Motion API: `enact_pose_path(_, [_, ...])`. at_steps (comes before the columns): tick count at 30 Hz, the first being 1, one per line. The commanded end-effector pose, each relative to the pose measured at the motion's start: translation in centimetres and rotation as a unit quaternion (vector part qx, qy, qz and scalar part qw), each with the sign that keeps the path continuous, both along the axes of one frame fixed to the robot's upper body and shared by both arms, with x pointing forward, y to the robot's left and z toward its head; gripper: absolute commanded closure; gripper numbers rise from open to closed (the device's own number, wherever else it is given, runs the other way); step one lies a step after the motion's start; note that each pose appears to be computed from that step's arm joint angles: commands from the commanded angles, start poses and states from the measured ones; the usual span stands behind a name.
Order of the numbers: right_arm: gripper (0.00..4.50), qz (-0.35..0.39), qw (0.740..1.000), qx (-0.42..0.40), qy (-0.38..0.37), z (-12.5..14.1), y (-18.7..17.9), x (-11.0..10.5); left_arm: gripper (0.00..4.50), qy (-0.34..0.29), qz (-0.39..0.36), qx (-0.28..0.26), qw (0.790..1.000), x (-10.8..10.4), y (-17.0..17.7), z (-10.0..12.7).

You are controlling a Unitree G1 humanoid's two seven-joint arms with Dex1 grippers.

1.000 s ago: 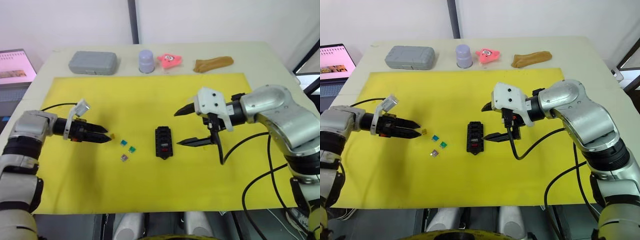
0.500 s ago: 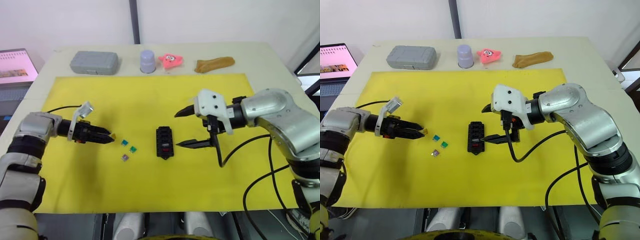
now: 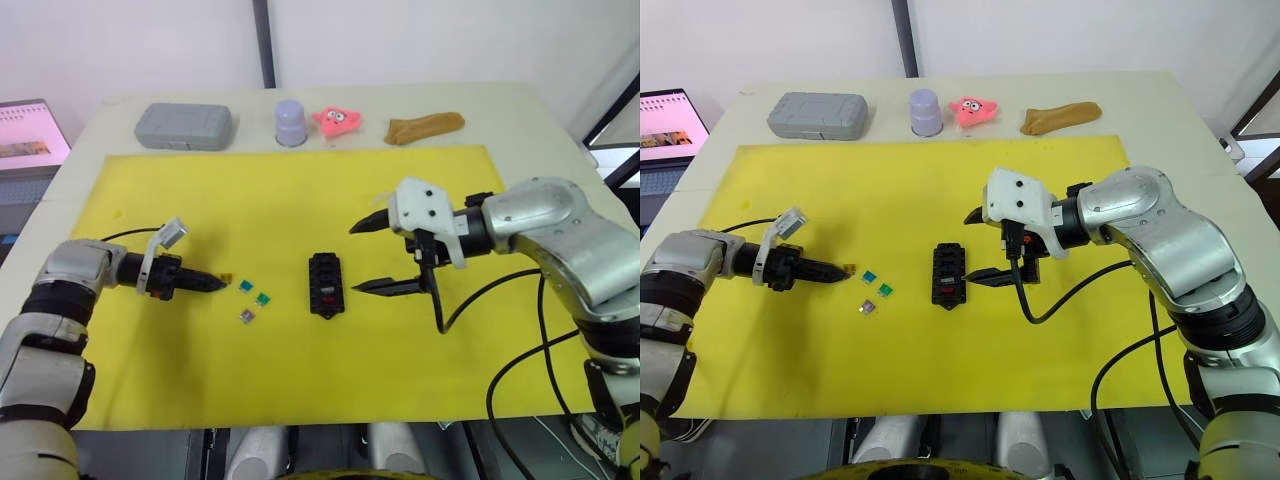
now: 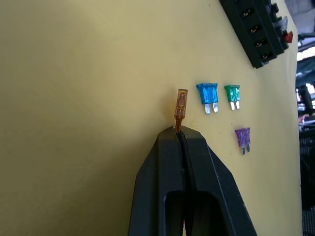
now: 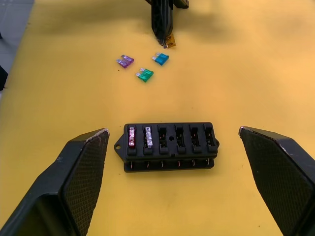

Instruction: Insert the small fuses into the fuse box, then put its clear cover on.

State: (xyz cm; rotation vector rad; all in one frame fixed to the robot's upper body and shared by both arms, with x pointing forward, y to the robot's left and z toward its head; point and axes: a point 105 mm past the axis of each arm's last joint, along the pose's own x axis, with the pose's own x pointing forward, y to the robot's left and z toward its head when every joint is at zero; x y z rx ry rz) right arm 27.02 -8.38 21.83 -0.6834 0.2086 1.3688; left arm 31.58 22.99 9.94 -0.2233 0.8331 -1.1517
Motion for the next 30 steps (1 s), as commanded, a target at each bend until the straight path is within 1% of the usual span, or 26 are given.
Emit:
enact_pose_path(1, [0.0,0.006,1.0,0.002,-0.017,0.6,0.0,-0.2,4.47,0.003,0.032,-0.004,0.999,0.2,1.0,0.1])
enact_pose_path(6, [0.0,0.006,1.0,0.001,-0.018,0.5,0.0,-0.2,4.47,-0.005,0.036,-0.015,0.999,0.0,1.1,0.4])
enact_pose_path(9, [0.0,0.006,1.0,0.003,-0.016,0.6,0.1,-0.3,4.47,-0.047,0.021,-0.04,0.998,-0.2,0.6,2.7])
enact_pose_path(11, [0.0,0.009,1.0,0.009,-0.008,0.6,0.3,-0.6,4.47,-0.077,0.004,-0.055,0.996,-0.7,-0.1,4.6])
enact_pose_path(13, [0.0,0.01,1.0,0.017,0.005,0.6,0.5,-0.7,4.47,-0.099,-0.013,-0.063,0.993,-1.3,-0.9,5.8])
enact_pose_path(16, [0.0,0.008,0.998,0.039,0.057,0.7,1.0,-0.7,4.47,-0.139,-0.055,-0.076,0.986,-2.7,-3.1,7.9])
enact_pose_path(19, [0.0,0.007,0.996,0.048,0.078,1.0,1.3,-0.5,4.47,-0.161,-0.077,-0.081,0.981,-3.5,-4.6,8.9])
enact_pose_path(21, [0.0,0.011,0.993,0.059,0.098,1.4,1.8,-0.3,4.47,-0.18,-0.096,-0.094,0.974,-3.9,-6.0,9.8])
enact_pose_path(27, [0.0,0.016,0.99,0.071,0.12,2.3,2.6,0.2,4.47,-0.208,-0.125,-0.12,0.963,-4.5,-8.8,11.1])
enact_pose_path(30, [0.0,0.012,0.991,0.063,0.114,2.0,2.6,0.5,4.47,-0.208,-0.117,-0.109,0.965,-4.3,-8.7,10.6])
